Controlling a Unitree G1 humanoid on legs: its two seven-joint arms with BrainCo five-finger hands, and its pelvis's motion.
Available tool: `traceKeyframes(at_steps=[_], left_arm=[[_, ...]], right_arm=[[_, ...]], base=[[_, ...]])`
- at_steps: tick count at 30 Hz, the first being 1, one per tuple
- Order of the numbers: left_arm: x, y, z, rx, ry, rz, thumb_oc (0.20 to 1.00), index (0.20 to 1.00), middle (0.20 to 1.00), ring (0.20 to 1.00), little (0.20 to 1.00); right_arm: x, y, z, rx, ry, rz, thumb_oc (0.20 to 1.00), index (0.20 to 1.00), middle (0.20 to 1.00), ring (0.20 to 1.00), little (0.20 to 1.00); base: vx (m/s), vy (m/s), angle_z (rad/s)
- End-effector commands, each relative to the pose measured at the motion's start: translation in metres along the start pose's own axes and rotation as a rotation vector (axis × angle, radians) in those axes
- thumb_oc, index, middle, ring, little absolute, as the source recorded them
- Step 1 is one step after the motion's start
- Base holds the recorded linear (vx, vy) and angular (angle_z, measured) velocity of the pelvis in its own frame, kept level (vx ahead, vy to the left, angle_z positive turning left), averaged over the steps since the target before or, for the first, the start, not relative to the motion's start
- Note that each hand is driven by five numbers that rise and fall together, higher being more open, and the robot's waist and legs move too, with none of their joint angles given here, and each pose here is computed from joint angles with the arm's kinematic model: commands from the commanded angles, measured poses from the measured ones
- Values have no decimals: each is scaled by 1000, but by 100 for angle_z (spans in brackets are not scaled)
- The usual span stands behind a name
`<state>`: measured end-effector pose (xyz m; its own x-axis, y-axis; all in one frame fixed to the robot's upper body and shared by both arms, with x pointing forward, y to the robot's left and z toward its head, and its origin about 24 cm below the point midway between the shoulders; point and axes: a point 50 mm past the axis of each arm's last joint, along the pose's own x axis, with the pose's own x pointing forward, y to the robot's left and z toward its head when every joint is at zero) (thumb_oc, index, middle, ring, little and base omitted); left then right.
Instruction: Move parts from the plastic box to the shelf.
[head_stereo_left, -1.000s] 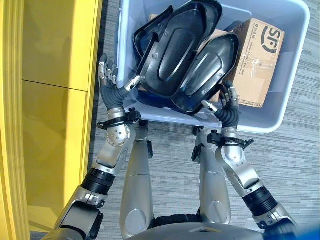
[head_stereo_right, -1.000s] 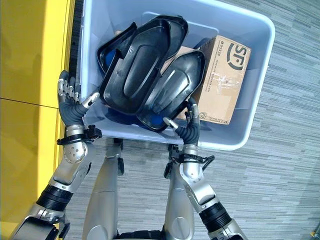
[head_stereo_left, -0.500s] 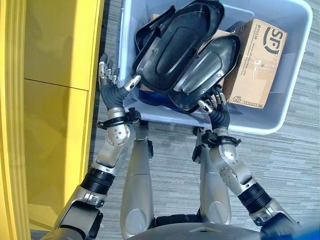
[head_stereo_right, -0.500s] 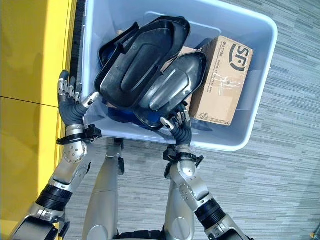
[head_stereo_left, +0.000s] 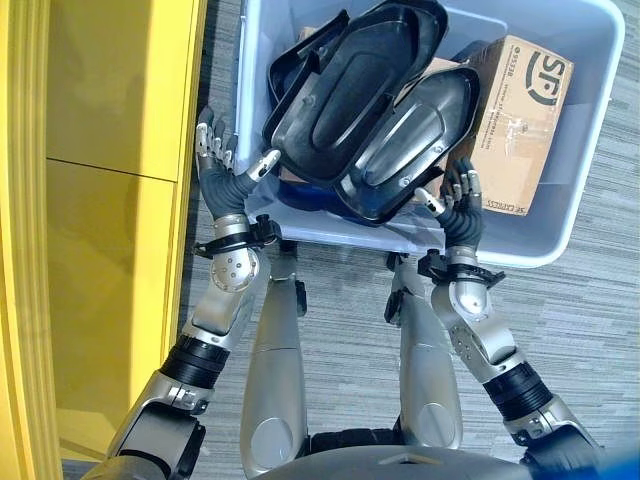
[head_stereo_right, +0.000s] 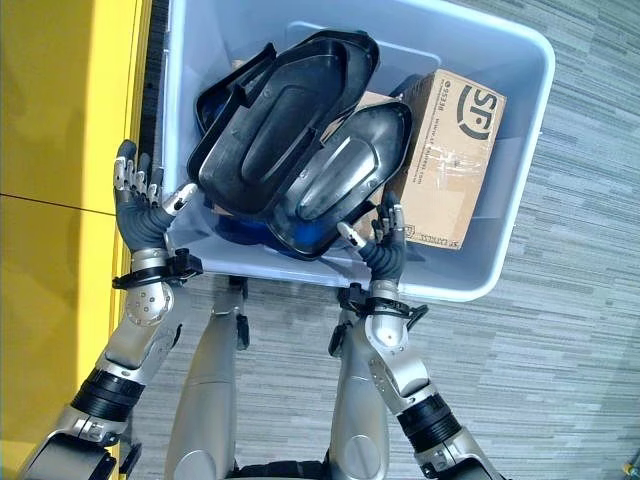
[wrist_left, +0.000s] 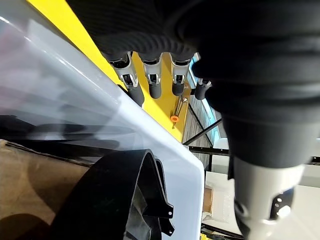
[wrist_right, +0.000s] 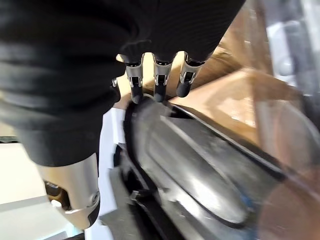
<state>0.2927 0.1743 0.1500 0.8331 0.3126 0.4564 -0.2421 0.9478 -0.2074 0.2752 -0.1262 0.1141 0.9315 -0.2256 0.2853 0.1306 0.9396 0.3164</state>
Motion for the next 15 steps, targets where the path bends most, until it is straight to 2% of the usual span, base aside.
traceKeyframes(at_steps=[1, 10, 15], left_arm=[[-5, -10, -2, -22, 33, -54, 1000, 1000, 1000, 1000, 1000], [-7, -3, -2, 0, 35, -49, 1000, 1000, 1000, 1000, 1000], [-9, -5, -7, 5, 68, -66, 1000, 1000, 1000, 1000, 1000]], right_arm=[[-4, -9, 32, -20, -169, 40, 1000, 1000, 1000, 1000, 1000], [-13, -27, 37, -19, -163, 42, 1000, 1000, 1000, 1000, 1000], [-17, -26, 19, 127, -20, 52, 1000, 1000, 1000, 1000, 1000]], base=[[0, 0, 0], [0, 0, 0], [0, 0, 0]])
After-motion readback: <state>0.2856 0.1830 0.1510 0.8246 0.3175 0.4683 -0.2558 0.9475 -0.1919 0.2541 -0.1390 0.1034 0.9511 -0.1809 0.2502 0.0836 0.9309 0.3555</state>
